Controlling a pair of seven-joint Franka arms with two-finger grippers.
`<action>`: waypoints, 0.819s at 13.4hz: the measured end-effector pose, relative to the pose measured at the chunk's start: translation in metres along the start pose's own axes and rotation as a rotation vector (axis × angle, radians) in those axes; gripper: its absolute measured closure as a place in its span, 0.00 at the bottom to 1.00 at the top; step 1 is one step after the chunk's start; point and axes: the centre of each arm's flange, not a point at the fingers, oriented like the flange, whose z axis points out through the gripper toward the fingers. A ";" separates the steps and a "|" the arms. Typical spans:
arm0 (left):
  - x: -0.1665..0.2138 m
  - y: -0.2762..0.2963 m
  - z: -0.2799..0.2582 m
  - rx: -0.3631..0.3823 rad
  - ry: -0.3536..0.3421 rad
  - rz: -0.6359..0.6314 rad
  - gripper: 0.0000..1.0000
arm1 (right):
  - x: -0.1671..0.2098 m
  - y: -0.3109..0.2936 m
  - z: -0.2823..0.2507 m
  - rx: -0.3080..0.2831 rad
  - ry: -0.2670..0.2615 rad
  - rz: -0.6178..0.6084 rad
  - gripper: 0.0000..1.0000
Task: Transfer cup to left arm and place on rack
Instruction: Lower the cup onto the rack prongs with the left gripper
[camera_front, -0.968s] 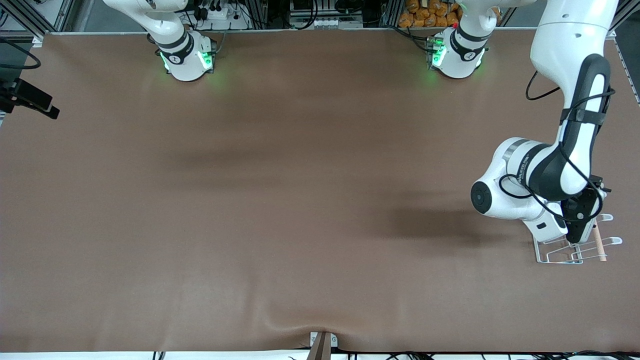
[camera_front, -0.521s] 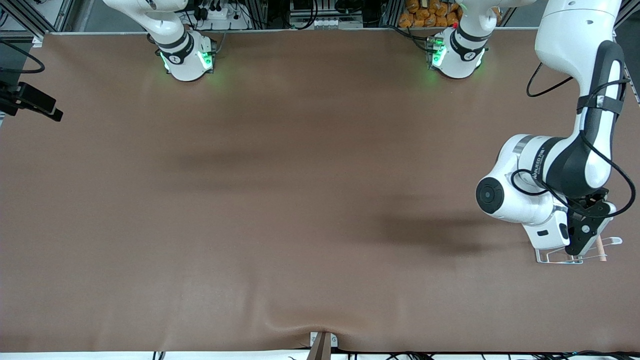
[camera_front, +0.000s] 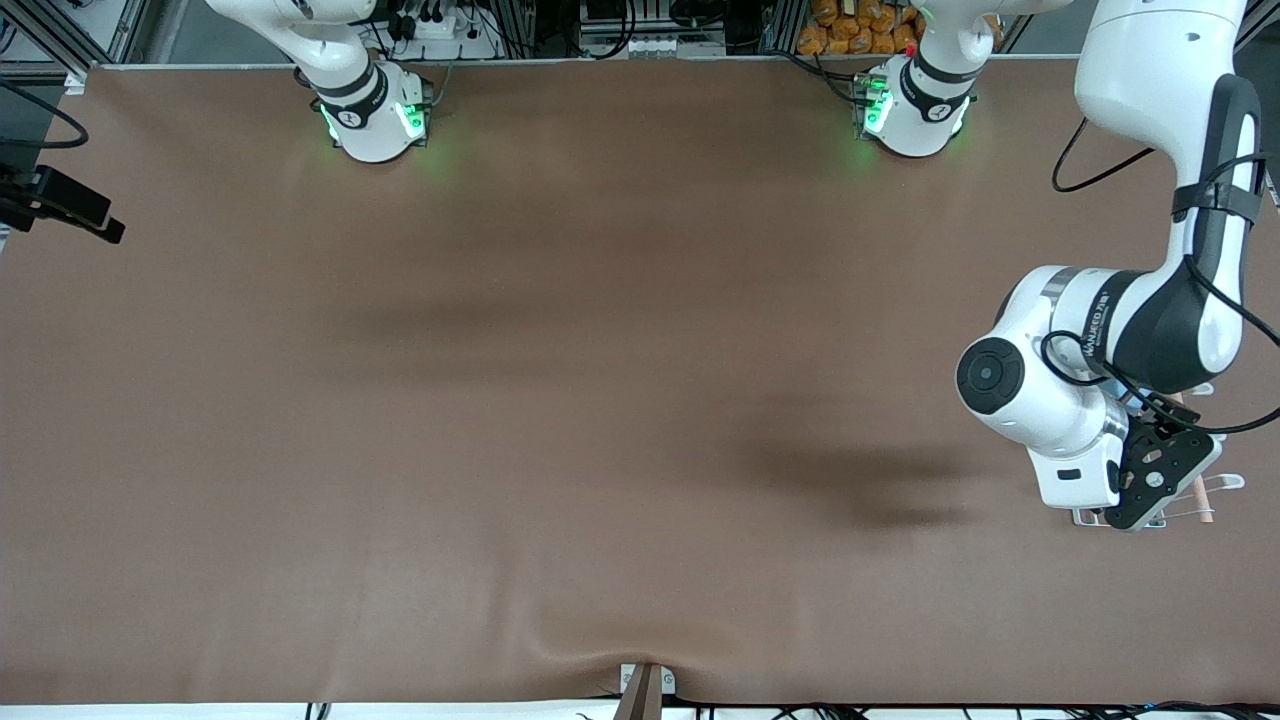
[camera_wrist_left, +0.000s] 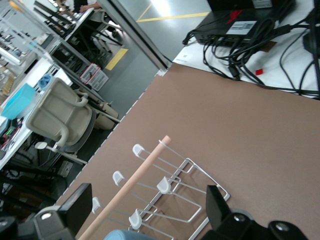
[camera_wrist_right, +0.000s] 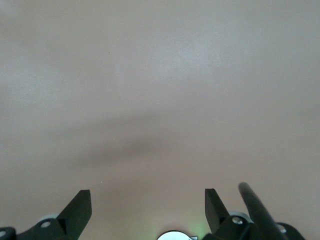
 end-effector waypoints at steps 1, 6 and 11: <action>0.003 0.000 -0.003 -0.020 -0.010 0.008 0.00 | -0.001 0.000 0.001 -0.001 -0.009 0.000 0.00; 0.021 -0.006 -0.034 -0.128 -0.021 0.083 0.00 | -0.002 -0.001 0.002 -0.001 -0.019 -0.001 0.00; 0.047 -0.022 -0.042 -0.260 -0.067 0.217 0.00 | -0.002 0.000 0.003 -0.002 -0.023 0.000 0.00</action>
